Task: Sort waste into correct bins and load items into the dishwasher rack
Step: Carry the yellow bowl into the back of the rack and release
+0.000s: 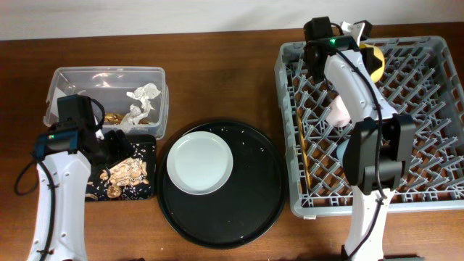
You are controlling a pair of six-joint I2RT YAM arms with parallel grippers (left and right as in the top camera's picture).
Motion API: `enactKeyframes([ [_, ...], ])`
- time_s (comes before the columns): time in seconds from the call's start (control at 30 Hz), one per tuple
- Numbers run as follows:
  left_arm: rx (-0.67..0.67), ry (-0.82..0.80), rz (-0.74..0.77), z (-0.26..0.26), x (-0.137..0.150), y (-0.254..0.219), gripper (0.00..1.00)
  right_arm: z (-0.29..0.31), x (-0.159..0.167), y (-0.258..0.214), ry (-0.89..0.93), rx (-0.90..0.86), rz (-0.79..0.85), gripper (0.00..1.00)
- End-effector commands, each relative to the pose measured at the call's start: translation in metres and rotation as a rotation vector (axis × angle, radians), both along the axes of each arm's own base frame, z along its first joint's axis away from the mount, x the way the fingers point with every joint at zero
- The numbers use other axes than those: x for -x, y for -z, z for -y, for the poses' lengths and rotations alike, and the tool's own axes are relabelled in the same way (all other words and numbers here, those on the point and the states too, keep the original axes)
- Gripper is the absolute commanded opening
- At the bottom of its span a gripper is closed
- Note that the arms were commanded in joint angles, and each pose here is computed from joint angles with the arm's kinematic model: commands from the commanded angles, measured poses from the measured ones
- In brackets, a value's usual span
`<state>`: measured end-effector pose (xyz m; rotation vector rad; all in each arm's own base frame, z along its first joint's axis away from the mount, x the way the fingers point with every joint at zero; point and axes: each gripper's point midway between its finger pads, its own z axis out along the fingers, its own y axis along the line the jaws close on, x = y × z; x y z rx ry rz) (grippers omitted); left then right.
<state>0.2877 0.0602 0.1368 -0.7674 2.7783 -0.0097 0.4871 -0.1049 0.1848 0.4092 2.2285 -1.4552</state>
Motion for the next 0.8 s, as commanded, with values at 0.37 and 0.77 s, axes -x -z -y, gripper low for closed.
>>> enactKeyframes([
  [0.37,0.006,-0.011,0.022,0.0,-0.001,-0.005,0.8,-0.063,0.003,0.042,-0.125,-0.234,-0.11,0.05],
  [0.77,0.006,-0.011,0.02,0.0,-0.001,-0.005,0.8,-0.1,0.045,-0.035,-0.197,-0.555,0.034,0.74],
])
